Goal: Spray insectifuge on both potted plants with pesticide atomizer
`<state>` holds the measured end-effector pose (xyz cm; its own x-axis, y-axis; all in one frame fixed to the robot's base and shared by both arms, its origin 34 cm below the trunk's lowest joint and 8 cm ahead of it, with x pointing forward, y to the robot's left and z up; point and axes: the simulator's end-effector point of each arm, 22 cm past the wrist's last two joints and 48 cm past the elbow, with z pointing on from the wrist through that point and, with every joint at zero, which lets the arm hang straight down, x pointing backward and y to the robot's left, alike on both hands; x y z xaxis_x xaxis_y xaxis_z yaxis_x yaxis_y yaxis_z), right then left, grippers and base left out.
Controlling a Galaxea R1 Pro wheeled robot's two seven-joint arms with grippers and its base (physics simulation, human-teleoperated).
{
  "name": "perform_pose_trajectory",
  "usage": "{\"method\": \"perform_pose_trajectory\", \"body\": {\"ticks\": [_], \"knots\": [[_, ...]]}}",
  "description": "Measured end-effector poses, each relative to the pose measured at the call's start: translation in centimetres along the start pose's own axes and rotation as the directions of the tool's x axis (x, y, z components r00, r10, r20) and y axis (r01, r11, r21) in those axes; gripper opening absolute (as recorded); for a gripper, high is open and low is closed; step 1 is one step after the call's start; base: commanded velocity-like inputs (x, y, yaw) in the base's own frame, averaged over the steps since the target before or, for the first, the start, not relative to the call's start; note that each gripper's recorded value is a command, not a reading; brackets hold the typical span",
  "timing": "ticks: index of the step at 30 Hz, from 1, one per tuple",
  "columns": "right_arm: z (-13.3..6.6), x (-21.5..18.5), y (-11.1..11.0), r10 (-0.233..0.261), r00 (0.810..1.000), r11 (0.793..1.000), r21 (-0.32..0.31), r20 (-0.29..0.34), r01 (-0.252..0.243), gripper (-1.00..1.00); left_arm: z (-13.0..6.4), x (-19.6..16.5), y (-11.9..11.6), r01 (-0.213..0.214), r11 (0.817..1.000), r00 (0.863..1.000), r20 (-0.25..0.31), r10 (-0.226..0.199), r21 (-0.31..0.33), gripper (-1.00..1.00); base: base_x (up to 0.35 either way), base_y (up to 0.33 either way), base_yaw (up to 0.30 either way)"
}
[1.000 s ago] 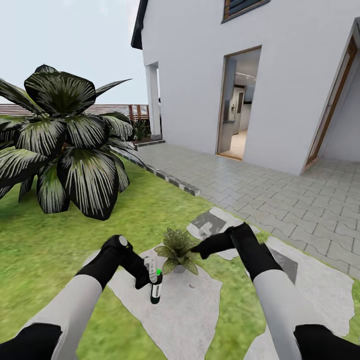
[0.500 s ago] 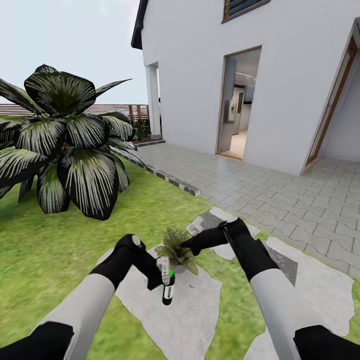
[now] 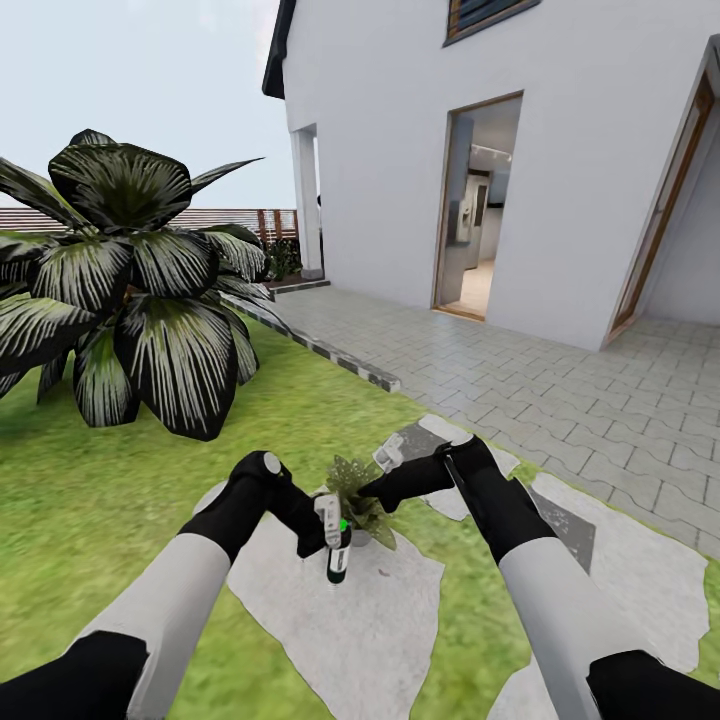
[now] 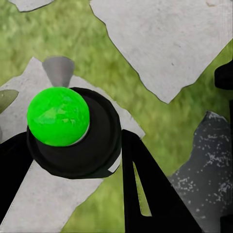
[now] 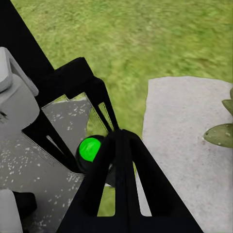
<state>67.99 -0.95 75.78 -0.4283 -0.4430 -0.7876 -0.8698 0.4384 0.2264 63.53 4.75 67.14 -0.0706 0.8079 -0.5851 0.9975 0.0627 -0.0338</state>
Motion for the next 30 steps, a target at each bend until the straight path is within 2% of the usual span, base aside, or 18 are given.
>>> {"method": "perform_pose_trajectory", "body": {"ticks": [23, 25, 28, 30], "knots": [[0.0, 0.0, 0.0, -0.001, 1.000, 1.000, 0.000, -0.001, 0.001, -1.00, -1.3, -2.6, 1.3, -0.036, 0.999, 0.999, 0.016, 0.037, -0.027, -1.00, 0.000, 0.000, 0.000], [0.0, 0.0, 0.0, -0.001, 1.000, 1.000, 0.000, -0.001, 0.001, -1.00, -1.4, -2.7, 1.5, -0.021, 0.999, 1.000, 0.014, 0.022, -0.031, -1.00, 0.000, 0.000, 0.000], [0.0, 0.0, 0.0, -0.001, 1.000, 1.000, 0.000, -0.001, 0.001, -1.00, -1.8, -2.7, 1.8, 0.029, 0.999, 1.000, 0.008, -0.028, -0.039, -1.00, 0.000, 0.000, 0.000], [0.0, 0.0, 0.0, -0.001, 1.000, 1.000, 0.000, -0.001, 0.001, -1.00, -1.9, -2.9, 2.0, 0.039, 0.998, 0.999, 0.009, -0.038, -0.043, -1.00, 0.000, 0.000, 0.000]]}}
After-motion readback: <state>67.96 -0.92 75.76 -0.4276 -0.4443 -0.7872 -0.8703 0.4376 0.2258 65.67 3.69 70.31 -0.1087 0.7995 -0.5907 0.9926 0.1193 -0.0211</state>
